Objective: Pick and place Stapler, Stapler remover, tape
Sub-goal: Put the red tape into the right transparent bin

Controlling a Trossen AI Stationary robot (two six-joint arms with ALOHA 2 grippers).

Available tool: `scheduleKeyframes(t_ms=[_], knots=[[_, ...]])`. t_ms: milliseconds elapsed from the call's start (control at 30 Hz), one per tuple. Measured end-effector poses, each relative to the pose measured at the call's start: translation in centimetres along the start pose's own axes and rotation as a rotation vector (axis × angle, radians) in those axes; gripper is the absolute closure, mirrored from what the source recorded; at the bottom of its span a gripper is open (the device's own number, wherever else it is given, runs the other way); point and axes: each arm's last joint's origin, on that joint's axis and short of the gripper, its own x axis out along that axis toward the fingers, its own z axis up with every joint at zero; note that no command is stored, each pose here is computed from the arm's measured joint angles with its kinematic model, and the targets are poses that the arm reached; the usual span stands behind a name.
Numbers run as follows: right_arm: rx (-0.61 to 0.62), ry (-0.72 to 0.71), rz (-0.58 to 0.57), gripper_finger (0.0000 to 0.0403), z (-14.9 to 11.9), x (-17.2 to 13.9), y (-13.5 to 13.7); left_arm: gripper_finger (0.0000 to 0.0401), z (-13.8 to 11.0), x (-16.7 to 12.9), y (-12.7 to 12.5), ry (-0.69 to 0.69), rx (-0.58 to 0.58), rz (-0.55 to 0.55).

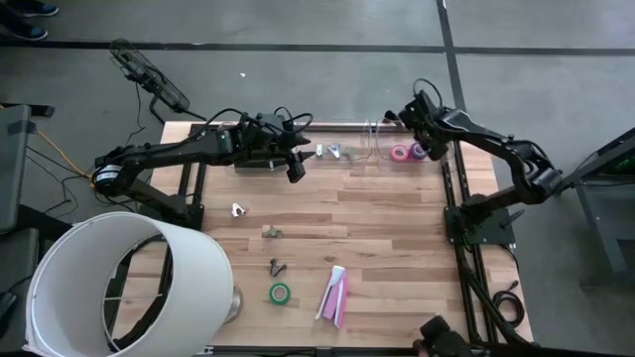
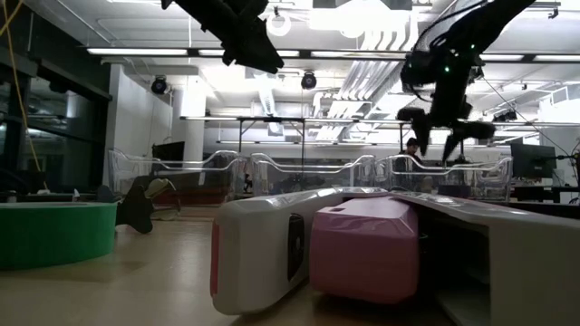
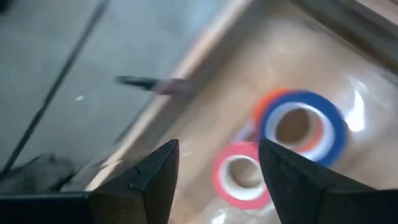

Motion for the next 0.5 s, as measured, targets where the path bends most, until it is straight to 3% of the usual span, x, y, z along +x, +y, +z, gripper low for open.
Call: scheduleKeyframes(t_ms=[233,500], knots=[[-0.278,-0.050,0.208,0.0191,0.5,-2.5,1.2,0.0233,0.2,-0.7,0.1,-0.007,-0.001,0.017],[-0.585,0.002,0.414,0.0198,0.4,-5.6,1.3,0.0233,0.2,-1.5,0.3,0.004,-0.020,0.032]])
